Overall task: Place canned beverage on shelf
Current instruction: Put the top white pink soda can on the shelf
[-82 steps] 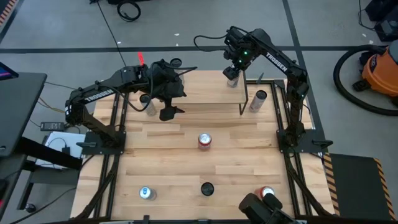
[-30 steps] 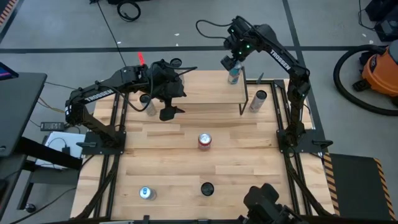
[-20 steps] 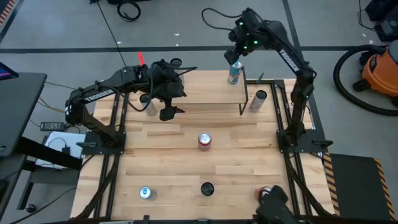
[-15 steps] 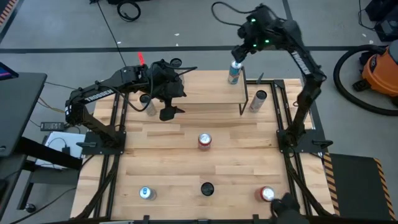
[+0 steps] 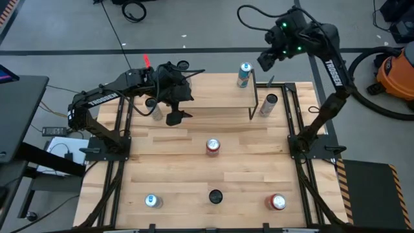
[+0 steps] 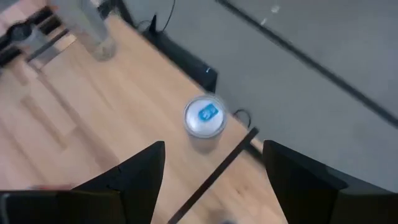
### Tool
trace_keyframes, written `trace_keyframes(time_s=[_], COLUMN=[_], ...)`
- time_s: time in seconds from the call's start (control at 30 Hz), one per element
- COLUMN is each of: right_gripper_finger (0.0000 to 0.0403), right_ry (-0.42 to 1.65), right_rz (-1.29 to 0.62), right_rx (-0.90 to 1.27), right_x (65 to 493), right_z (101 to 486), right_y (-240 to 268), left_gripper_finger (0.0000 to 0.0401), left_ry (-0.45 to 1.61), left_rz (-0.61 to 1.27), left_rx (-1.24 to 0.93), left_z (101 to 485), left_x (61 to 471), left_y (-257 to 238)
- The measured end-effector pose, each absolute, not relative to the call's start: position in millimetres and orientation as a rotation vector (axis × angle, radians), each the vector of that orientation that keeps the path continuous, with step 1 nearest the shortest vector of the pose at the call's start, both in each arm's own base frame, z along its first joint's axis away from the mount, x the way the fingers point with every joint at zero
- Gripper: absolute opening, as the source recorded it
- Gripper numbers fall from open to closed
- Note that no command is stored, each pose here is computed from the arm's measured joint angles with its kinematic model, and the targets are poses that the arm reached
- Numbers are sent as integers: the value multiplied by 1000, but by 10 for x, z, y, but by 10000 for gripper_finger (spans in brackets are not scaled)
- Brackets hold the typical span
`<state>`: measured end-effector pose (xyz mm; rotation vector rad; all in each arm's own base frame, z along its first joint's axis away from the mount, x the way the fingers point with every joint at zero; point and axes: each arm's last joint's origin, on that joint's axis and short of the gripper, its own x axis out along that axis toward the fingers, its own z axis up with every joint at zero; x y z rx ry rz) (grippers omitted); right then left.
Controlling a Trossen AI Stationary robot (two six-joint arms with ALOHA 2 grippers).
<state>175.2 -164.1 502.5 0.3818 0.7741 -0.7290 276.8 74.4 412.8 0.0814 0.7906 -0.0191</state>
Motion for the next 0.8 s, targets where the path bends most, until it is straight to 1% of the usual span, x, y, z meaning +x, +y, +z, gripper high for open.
trace_keyframes(time_s=[0.37,0.6,0.8], right_gripper_finger=[279,279,279], right_ry=[681,766,850], right_rz=[-796,-763,-891], right_rx=[541,607,596], right_x=[1635,1696,1619], right_z=[5091,4888,4629], right_y=[-1494,-1298,-1130], left_gripper_finger=[353,353,353], left_ry=[791,792,792], left_rz=[-16,-17,-19], left_rx=[73,76,81], left_z=[4128,4128,4127], left_x=[2767,2767,2767], left_y=[745,745,744])
